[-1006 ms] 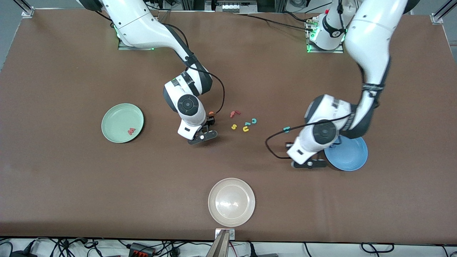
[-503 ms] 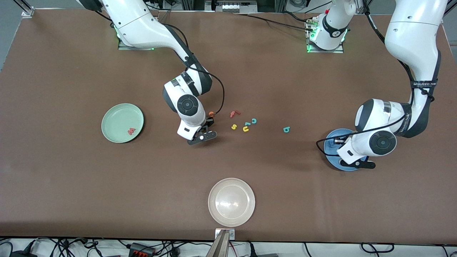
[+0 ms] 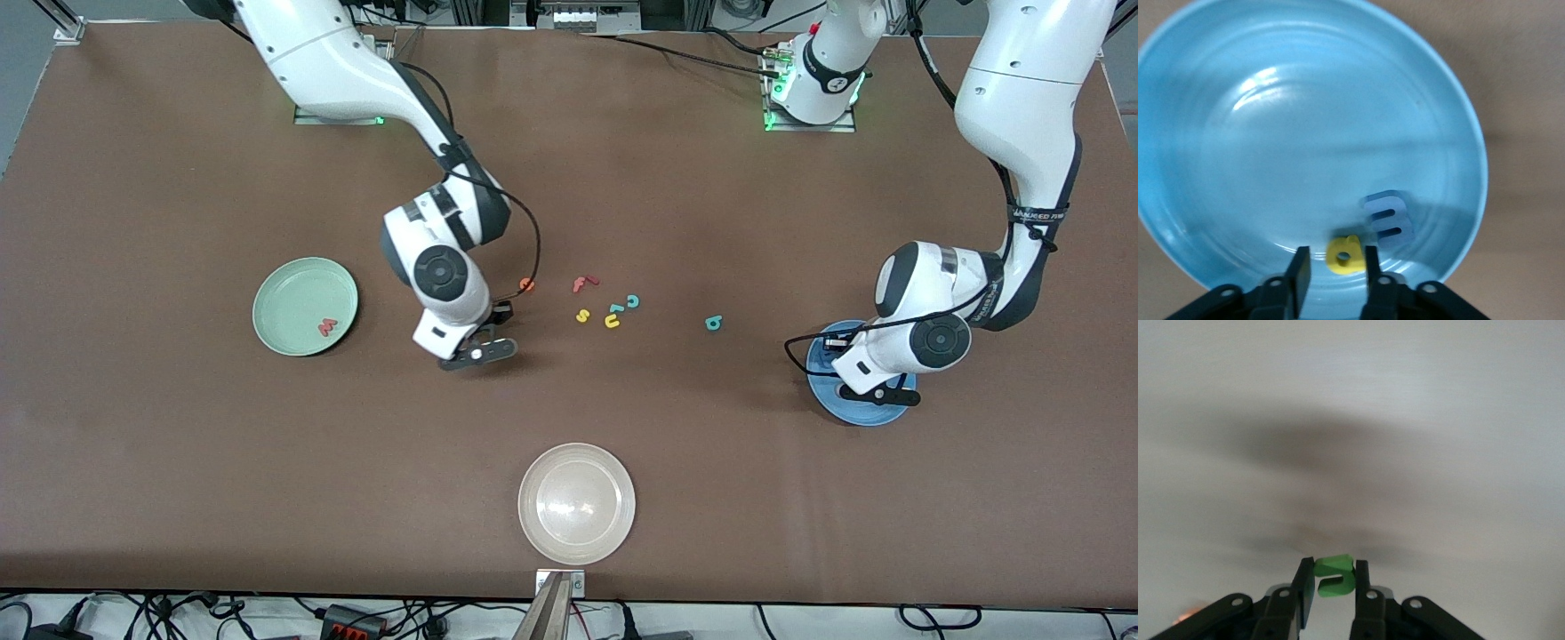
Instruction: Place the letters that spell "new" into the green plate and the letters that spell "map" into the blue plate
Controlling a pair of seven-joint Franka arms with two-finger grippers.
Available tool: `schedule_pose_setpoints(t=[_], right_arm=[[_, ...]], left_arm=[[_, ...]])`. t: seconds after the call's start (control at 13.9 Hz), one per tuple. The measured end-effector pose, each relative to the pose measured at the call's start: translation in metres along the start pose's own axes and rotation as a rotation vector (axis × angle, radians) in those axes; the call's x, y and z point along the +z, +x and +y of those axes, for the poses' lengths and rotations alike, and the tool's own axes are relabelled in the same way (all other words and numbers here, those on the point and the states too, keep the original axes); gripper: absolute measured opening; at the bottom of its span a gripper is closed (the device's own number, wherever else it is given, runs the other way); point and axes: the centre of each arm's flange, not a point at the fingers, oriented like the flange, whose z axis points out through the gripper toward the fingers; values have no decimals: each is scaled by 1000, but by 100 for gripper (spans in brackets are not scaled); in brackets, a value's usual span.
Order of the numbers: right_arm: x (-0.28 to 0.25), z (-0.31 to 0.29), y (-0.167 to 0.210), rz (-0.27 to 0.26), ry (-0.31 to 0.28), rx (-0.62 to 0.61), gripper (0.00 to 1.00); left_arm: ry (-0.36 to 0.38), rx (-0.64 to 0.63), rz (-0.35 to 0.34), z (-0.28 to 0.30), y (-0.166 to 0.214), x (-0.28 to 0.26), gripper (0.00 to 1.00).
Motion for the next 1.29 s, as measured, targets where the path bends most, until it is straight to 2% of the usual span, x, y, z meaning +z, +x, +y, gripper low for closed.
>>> schedule_pose_setpoints(t=[0.22,0.29,0.43,0.57,0.79,1.01,1.29], right_arm=[[-30,92,-1,-68,-3,114,28],[-29,119,-7,-91,0,147,28],[-15,165,-27,-145,7,195,28],[2,203,-51,-201,15,232,28],[24,252,-76,-261,31,294,28],[36,292,-87,-279,18,297,28],[49,311,-90,-271,24,296,28]], left_arm=[[-2,28,31,18,-3,-31,74],[-8,58,40,36,-6,-43,85],[-24,161,59,87,-14,-65,100],[-34,342,73,131,-23,-75,100],[-33,674,71,162,-34,-73,100],[-32,925,70,180,-41,-57,100],[34,1164,108,211,-44,-25,100]])
